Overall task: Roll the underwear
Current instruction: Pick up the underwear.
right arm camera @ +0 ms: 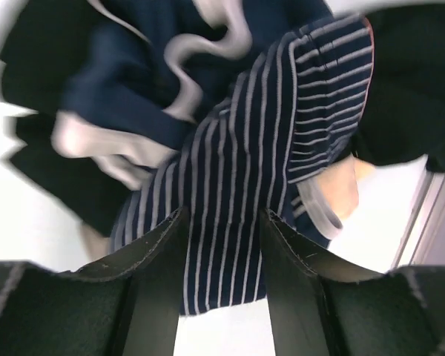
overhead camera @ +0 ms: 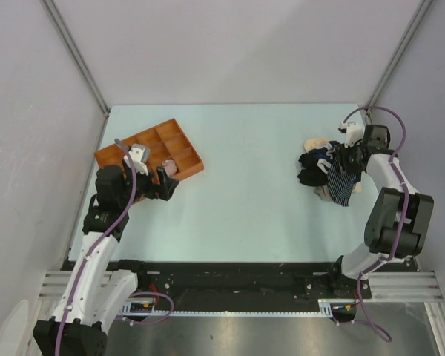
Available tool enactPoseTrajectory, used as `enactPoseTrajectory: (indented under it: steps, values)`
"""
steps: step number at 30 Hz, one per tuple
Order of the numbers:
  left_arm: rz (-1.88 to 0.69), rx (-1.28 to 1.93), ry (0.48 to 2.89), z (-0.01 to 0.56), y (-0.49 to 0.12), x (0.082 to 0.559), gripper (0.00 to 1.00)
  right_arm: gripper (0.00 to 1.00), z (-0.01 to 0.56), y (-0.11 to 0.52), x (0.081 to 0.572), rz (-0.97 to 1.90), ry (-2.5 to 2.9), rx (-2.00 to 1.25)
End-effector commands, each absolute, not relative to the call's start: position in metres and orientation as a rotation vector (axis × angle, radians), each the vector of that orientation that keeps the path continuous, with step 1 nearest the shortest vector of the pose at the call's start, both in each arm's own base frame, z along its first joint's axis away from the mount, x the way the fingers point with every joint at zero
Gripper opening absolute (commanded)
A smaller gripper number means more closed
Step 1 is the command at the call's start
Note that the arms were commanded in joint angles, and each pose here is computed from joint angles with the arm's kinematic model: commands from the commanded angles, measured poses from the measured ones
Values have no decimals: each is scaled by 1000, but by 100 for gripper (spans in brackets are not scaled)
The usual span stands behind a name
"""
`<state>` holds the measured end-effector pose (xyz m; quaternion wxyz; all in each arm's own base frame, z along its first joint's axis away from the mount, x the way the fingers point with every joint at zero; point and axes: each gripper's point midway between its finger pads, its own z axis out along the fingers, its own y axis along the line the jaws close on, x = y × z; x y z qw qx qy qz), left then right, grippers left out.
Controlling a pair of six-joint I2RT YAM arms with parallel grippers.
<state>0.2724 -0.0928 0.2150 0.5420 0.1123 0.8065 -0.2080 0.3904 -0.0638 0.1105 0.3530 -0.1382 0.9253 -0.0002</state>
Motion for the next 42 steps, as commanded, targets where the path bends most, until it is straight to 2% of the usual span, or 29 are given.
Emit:
enactPoseTrajectory:
  steps: [1,12,14,17,19,24,25,28,35,39,42]
  values:
    - [-524,276,1861,232,-96,272,100,47,127,-92,404,-152,2388,-289]
    - [-528,276,1857,233,-97,269,100,54,147,-100,397,-160,2348,-261]
    - [-527,278,1855,233,-97,269,100,58,140,-103,398,-134,2368,-248]
    - [-520,272,1859,232,-96,270,100,57,120,-101,396,-36,2413,-227]
    - [-519,273,1860,232,-95,269,100,54,112,-94,395,38,2431,-233]
    - [-510,265,1864,231,-94,270,100,11,138,-71,391,172,2362,-299]
    - [-509,266,1862,232,-94,270,100,0,150,-69,390,166,2335,-302]
    - [-505,262,1864,231,-93,270,100,0,185,-64,392,169,2257,-307]
    - [-480,248,1853,233,-89,270,100,0,316,-27,373,156,1949,-405]
    - [-469,244,1841,236,-88,270,100,0,353,26,357,230,1855,-584]
    - [-447,229,1833,238,-84,271,100,0,361,97,327,400,1746,-858]
